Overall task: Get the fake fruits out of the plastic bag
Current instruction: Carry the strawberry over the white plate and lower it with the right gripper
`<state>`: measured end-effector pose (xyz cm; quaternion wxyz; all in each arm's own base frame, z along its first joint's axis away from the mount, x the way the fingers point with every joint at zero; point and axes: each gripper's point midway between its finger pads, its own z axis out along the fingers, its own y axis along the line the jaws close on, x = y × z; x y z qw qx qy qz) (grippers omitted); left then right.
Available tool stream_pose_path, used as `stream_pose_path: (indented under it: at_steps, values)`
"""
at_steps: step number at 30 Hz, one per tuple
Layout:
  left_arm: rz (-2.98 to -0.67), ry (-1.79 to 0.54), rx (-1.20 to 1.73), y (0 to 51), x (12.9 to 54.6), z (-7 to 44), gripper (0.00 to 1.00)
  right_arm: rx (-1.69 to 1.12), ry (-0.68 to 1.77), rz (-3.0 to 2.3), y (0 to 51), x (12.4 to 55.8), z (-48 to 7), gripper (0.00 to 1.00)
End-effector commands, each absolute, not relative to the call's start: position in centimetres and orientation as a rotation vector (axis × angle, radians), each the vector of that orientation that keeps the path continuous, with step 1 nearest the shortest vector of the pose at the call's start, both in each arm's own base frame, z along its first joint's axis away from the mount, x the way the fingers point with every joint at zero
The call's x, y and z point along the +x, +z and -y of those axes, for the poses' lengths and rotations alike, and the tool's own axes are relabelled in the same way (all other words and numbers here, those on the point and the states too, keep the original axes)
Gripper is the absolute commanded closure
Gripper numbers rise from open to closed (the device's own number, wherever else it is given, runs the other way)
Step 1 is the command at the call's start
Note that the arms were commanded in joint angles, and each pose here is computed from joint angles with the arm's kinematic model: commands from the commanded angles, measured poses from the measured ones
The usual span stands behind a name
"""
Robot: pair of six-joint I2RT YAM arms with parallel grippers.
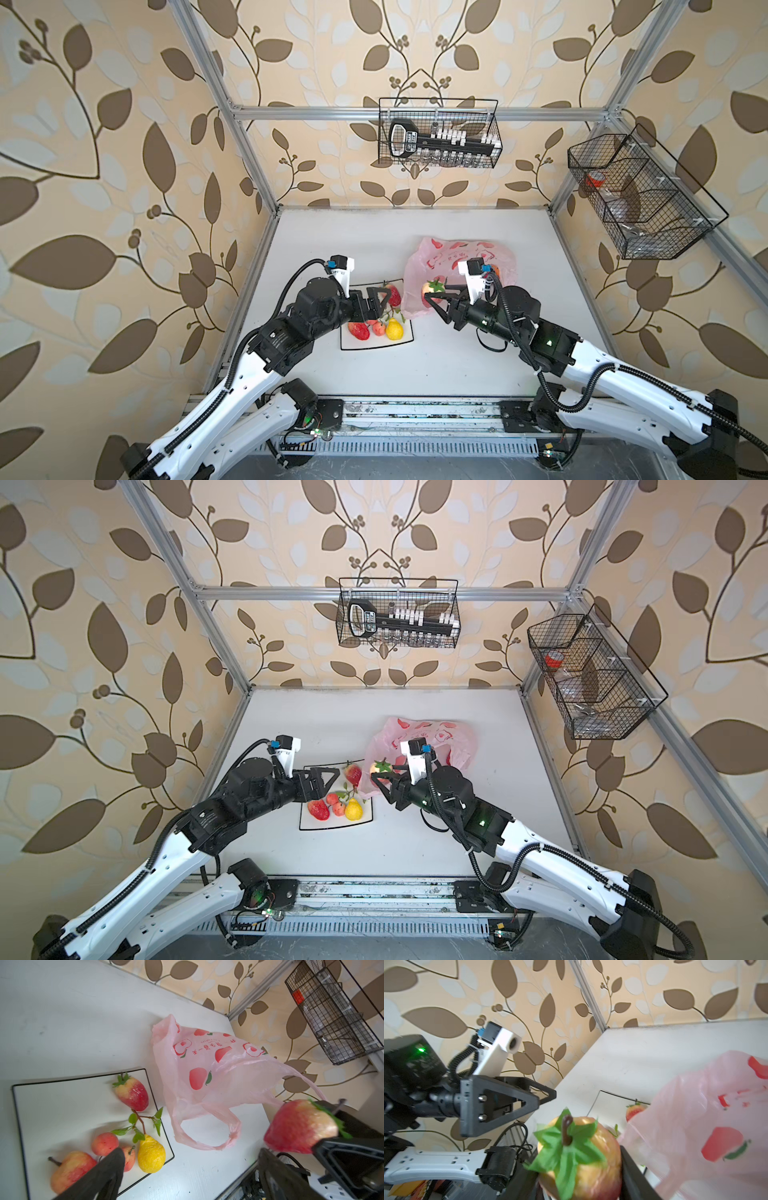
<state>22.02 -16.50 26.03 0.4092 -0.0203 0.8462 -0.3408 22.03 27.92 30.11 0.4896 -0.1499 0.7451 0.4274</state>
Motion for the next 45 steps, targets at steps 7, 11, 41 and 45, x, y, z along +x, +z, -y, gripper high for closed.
stream_pose_path:
  at_steps: [7,11,41,45]
  values:
    - [-2.117,-0.643,-0.442,21.9,20.4,9.3,0.02,-0.456,0.995,-1.853,31.3,25.7,-33.8,0.60]
    - [-2.069,-0.606,-0.527,21.0,19.1,6.9,0.02,-0.483,0.930,-1.946,28.6,28.1,-37.2,0.61]
    - [-2.022,-0.611,-0.495,22.9,16.3,4.7,0.03,-0.814,0.339,-2.353,7.1,34.7,-47.0,0.59]
    - [-2.021,-0.610,-0.475,23.3,16.5,5.0,0.03,-0.837,0.336,-2.356,6.4,34.6,-47.6,0.52]
